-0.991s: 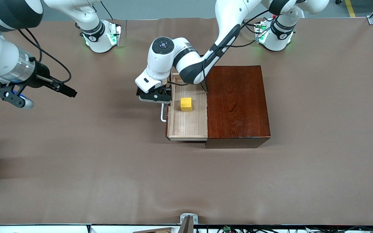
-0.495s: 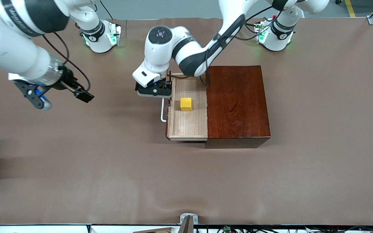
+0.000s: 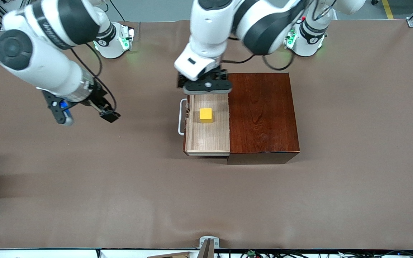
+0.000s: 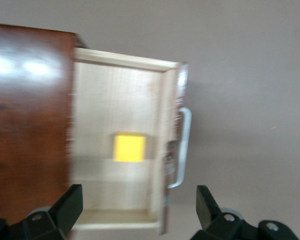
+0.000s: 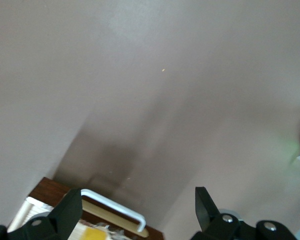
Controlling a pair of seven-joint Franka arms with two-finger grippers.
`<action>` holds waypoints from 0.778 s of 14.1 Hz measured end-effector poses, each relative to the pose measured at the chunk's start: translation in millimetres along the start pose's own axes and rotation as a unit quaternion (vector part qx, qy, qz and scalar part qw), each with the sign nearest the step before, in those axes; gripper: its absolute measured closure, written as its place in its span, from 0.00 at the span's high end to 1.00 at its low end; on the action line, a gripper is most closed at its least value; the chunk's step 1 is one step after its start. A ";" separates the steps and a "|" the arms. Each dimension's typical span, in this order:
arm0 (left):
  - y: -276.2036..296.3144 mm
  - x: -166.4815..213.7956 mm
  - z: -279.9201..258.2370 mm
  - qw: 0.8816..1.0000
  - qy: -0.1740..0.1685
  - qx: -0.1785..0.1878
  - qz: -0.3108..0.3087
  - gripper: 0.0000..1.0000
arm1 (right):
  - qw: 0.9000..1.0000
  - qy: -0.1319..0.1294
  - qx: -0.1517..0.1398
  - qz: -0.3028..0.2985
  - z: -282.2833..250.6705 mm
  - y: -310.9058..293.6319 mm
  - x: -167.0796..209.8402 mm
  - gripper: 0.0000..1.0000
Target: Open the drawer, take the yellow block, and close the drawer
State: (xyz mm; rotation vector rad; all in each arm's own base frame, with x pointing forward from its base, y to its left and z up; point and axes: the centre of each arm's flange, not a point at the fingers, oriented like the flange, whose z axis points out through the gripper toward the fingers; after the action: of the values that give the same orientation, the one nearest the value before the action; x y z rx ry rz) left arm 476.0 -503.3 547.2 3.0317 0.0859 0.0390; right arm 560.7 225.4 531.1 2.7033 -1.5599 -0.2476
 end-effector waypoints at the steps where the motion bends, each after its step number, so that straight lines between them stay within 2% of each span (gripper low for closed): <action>1: -17.4 7.9 -8.2 1.000 -0.007 0.012 0.004 1.00 | 1.000 0.002 0.003 0.014 8.0 -8.2 -13.8 1.00; 6: -130.1 66.7 -40.1 0.999 -0.020 0.043 0.018 1.00 | 0.997 0.008 0.017 0.078 54.0 -42.9 -84.8 1.00; 11: -254.2 107.5 -68.4 0.999 -0.018 0.050 -0.005 1.00 | 0.986 0.009 0.029 0.164 105.3 -69.5 -141.7 1.00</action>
State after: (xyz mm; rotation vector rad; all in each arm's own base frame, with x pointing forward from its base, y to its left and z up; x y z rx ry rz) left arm 567.4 -237.5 589.9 3.1302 0.1041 -0.0207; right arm 536.0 389.8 439.6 2.4248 -1.9988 -0.1735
